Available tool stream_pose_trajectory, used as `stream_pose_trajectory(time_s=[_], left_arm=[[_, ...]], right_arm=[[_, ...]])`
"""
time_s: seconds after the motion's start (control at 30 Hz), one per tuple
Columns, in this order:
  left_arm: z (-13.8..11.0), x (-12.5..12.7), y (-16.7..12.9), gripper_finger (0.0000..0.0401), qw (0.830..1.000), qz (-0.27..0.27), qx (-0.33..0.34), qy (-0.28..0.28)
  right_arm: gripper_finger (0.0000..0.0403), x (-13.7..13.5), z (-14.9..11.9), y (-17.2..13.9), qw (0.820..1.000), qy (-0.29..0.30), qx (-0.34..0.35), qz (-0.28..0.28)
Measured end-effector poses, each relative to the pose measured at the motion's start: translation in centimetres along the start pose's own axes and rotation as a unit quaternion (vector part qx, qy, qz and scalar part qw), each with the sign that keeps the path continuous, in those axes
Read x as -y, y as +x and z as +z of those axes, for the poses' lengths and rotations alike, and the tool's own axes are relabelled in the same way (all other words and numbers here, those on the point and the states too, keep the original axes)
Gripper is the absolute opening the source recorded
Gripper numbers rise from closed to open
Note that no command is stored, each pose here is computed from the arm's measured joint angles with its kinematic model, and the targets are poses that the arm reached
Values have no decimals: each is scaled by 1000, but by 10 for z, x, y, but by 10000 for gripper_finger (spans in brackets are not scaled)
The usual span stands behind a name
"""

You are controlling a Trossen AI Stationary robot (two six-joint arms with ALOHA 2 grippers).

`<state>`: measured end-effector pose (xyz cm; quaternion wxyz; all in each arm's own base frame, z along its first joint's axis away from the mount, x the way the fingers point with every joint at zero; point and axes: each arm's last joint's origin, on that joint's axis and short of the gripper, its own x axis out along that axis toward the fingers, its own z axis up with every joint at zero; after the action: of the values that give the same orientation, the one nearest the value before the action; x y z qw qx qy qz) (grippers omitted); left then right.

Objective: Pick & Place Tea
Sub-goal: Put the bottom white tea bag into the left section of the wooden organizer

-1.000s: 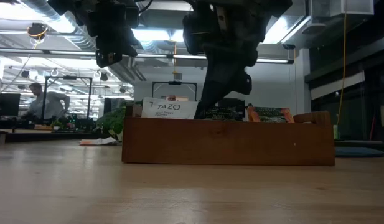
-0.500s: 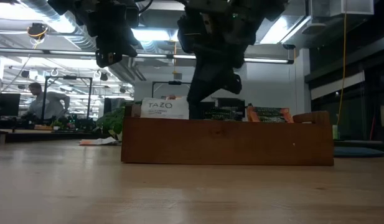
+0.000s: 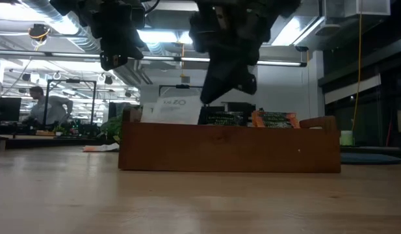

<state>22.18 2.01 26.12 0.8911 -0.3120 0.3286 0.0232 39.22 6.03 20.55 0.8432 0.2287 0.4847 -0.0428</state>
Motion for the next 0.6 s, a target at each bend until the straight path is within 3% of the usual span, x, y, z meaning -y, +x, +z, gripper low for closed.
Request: stream_pose_trajectory(time_s=[0.6], left_arm=[[1, 0, 0, 102, 1000, 1, 4, 6]], right_arm=[[10, -2, 8, -11, 999, -26, 30, 21]])
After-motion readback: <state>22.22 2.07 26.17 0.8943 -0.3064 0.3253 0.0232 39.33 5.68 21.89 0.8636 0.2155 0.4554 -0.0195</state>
